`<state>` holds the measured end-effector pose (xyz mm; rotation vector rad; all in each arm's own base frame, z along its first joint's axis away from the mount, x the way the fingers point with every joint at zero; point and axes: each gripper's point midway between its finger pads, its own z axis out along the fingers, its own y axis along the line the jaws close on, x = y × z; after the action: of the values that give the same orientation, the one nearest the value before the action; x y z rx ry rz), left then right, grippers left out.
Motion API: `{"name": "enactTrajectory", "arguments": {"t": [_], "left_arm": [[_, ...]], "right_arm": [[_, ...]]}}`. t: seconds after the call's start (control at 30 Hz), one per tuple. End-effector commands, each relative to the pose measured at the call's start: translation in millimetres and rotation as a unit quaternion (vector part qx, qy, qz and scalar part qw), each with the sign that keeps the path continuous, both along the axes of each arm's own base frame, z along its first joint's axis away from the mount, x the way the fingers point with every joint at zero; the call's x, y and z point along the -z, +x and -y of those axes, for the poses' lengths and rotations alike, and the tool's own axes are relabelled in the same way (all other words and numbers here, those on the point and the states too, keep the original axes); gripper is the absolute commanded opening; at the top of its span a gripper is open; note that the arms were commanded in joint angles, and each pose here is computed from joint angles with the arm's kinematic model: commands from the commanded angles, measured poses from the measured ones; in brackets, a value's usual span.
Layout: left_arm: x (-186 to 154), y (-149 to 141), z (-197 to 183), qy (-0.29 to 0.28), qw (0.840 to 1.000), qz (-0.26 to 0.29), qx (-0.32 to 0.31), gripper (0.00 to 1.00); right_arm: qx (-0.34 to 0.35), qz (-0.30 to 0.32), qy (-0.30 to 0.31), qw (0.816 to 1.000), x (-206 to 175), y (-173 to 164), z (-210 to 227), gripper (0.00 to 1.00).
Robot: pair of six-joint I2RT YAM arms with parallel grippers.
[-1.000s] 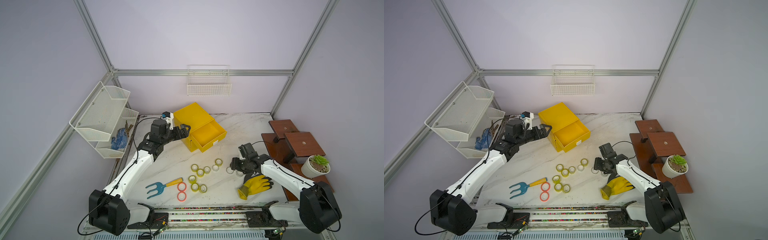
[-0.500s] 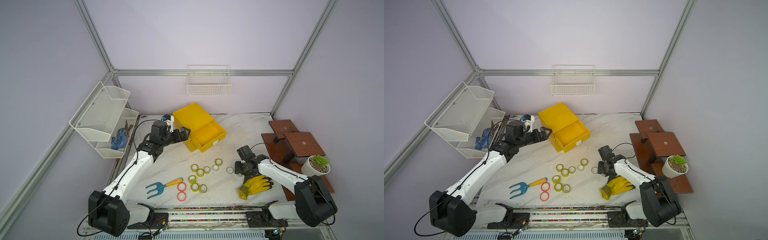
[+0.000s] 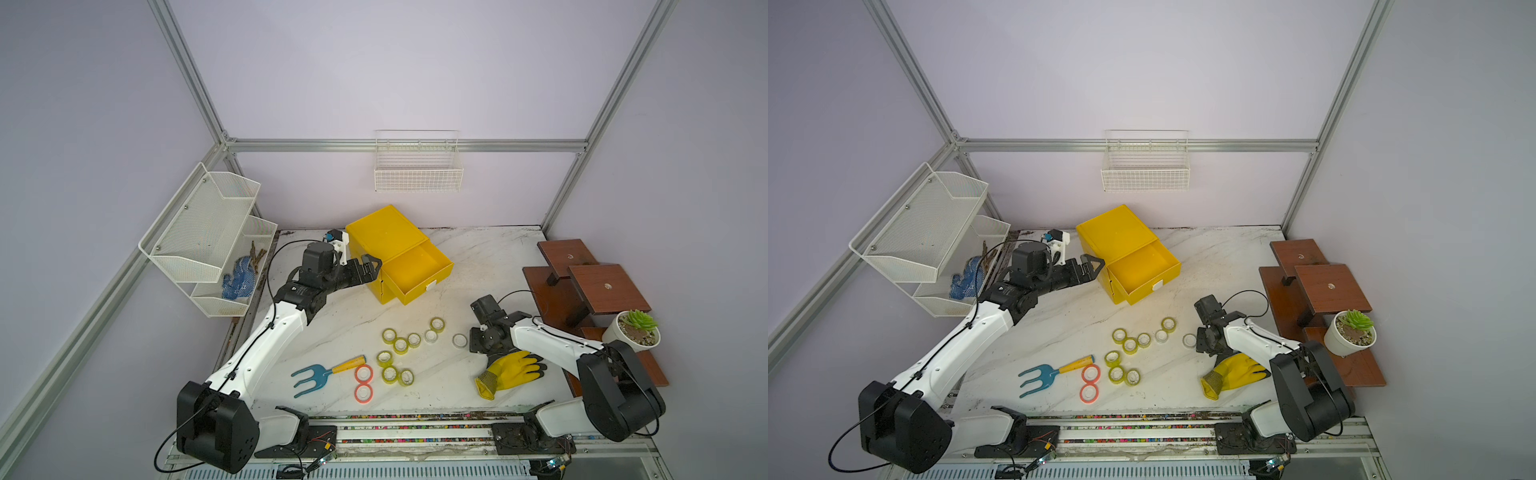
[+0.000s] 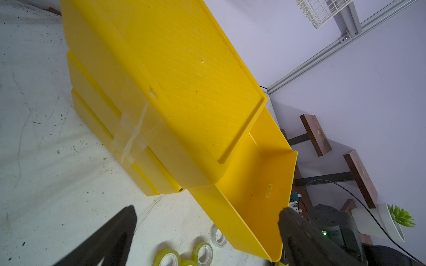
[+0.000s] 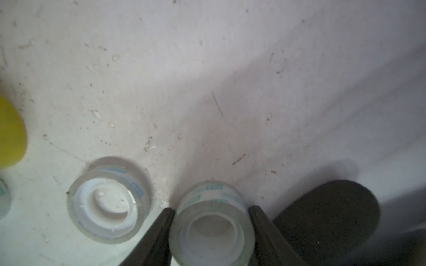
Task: Place the transparent tape into the drawer according to color
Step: Pick up the tape from the drawer.
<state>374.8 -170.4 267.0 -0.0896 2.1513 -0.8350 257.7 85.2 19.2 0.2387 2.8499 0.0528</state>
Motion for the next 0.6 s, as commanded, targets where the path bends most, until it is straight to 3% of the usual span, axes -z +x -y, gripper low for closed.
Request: {"name": "enactTrajectory", "arguments": {"t": [0.0, 0.17, 0.33, 0.57], "left_arm": [[-3, -2, 3, -0.003, 1.0, 0.009, 0.012, 1.0], [-2, -4, 3, -0.006, 1.0, 0.007, 0.01, 1.0], [-1, -6, 4, -0.012, 1.0, 0.002, 0.011, 1.0], [-8, -11, 5, -0.018, 1.0, 0.009, 0.013, 1.0]], "right_arm": [[0.003, 0.0, 0.008, 1.0, 5, 1, -3, 0.49], [0.004, 0.047, 0.029, 0.998, -28, 15, -8, 0.46], [-0.001, 0.132, 0.066, 0.989, -100, 38, -19, 0.44], [-0.068, 0.283, 0.17, 0.941, -239, 73, -60, 0.4]]}}
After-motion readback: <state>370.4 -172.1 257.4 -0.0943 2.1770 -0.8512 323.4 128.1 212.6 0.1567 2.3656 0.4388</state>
